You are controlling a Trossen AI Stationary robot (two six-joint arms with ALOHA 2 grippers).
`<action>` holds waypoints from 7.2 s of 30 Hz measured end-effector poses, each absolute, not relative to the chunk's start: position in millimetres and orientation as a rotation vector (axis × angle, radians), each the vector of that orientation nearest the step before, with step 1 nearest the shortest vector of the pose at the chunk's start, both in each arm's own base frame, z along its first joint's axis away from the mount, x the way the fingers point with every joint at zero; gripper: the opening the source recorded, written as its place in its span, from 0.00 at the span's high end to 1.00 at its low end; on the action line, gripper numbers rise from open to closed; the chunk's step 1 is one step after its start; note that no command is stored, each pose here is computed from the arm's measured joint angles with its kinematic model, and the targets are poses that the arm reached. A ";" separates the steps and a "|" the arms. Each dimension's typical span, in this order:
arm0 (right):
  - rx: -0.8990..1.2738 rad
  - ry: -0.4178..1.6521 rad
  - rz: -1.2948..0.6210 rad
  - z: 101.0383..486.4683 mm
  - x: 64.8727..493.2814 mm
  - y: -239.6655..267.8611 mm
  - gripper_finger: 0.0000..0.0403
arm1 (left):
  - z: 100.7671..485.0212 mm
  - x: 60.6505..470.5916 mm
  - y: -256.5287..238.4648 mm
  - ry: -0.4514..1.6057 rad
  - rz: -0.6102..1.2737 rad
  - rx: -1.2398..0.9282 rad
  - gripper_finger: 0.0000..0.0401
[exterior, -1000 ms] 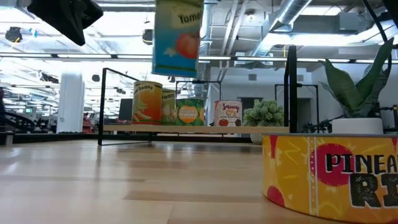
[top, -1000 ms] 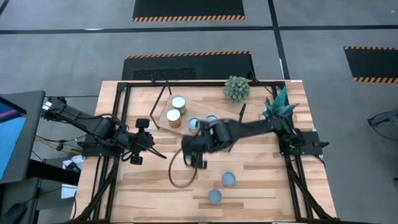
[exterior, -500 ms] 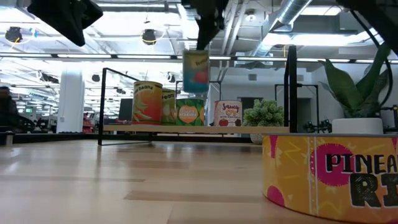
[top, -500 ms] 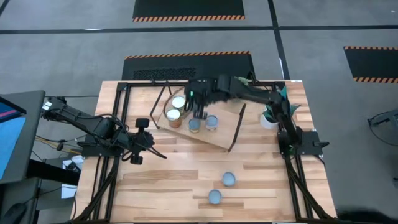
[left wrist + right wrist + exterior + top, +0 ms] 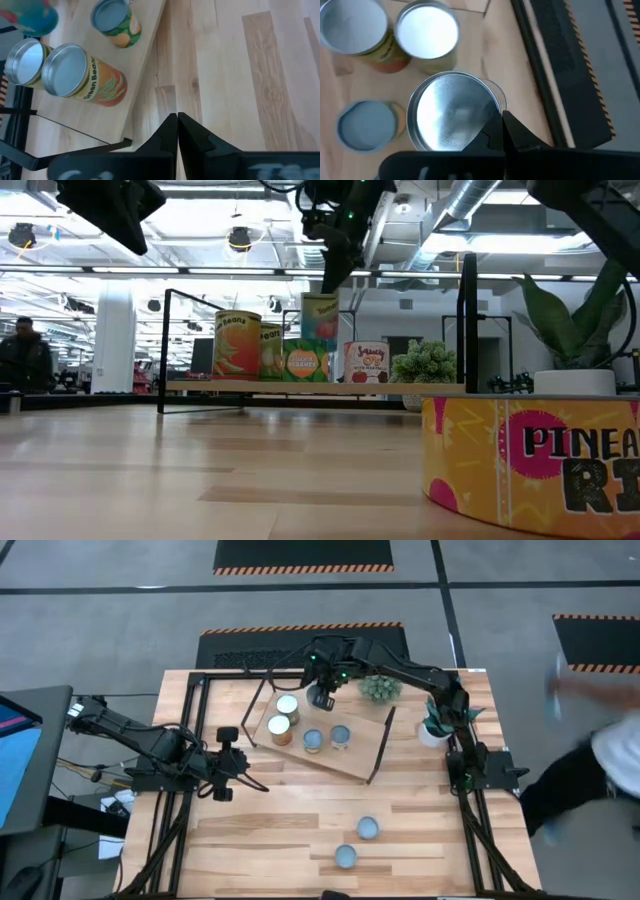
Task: Pick and place cans onto a shelf
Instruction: Put the canned tomatoes on the shelf
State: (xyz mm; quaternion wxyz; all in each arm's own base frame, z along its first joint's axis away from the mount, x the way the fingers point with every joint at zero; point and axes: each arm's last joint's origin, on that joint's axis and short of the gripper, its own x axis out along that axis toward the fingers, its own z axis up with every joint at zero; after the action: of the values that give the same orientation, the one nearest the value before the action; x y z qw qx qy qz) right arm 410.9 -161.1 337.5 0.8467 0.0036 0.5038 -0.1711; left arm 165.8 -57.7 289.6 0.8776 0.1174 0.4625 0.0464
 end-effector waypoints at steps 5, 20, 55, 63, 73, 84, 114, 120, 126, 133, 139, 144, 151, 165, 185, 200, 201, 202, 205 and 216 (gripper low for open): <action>0.029 1.088 -0.330 322.2 415.1 -156.2 1.00 | 289.7 166.0 -57.8 0.962 0.097 0.242 1.00; 0.031 1.088 -0.267 321.4 423.5 -129.3 1.00 | 289.7 166.0 -57.8 0.960 0.108 0.220 1.00; 0.097 1.109 -0.241 294.0 429.6 -123.0 0.99 | 289.4 165.8 -57.7 0.966 0.088 0.260 1.00; 0.126 1.127 -0.258 290.4 427.6 -124.6 0.91 | 289.4 165.7 -57.8 0.966 0.089 0.259 1.00; 0.127 1.140 -0.269 279.1 426.7 -130.3 0.84 | 289.4 165.8 -57.7 0.966 0.090 0.258 1.00; 0.058 1.087 -0.227 303.5 427.4 -123.7 0.84 | 289.4 165.7 -57.8 0.966 0.093 0.251 1.00; -0.277 1.288 -0.015 269.8 432.6 -56.4 0.91 | 289.9 166.1 -57.1 0.956 0.107 0.281 1.00; -0.259 1.290 -0.043 269.9 430.5 -72.9 0.94 | 290.1 166.4 -57.2 0.952 0.107 0.281 1.00; -0.262 1.270 -0.051 270.6 431.7 -77.9 0.94 | 290.1 166.4 -57.1 0.952 0.108 0.282 1.00; -0.279 1.241 -0.046 271.8 434.4 -77.6 0.93 | 290.2 166.5 -57.1 0.951 0.111 0.282 1.00; -0.264 1.273 -0.036 278.5 427.5 -64.6 0.95 | 290.1 166.5 -57.1 0.951 0.111 0.282 1.00; -0.250 1.337 -0.006 291.0 413.0 -41.8 0.94 | 290.3 166.7 -57.2 0.948 0.111 0.280 1.00; -0.179 1.508 -0.030 292.0 394.2 -26.2 0.94 | 290.3 166.8 -57.2 0.948 0.113 0.275 1.00; -0.229 1.448 -0.092 292.8 400.0 -39.2 0.95 | 290.7 166.9 -56.2 0.932 0.166 0.257 1.00; -0.077 1.333 -0.177 262.9 403.3 -112.8 0.96 | 291.1 167.3 -55.8 0.920 0.194 0.238 1.00; -0.103 1.186 -0.168 267.6 418.1 -109.1 0.95 | 291.1 167.2 -55.8 0.920 0.195 0.239 1.00; -0.091 1.192 -0.178 267.3 417.4 -109.0 0.95 | 291.2 167.2 -55.8 0.919 0.195 0.239 1.00; -0.079 1.202 -0.184 266.9 416.5 -108.8 0.95 | 291.1 167.2 -55.8 0.920 0.195 0.239 1.00; -0.032 1.227 -0.144 265.5 414.2 -104.6 0.94 | 291.1 167.2 -55.7 0.920 0.196 0.239 1.00; -0.076 1.108 0.045 269.4 427.9 -82.1 0.96 | 291.1 167.2 -55.7 0.920 0.193 0.245 1.00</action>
State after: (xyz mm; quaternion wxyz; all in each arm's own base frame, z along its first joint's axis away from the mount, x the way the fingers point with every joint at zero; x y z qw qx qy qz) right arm 427.9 -82.1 269.4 0.8495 -0.0360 0.5259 0.0214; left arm 167.2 -55.7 291.1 0.8843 0.1175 0.4423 0.0925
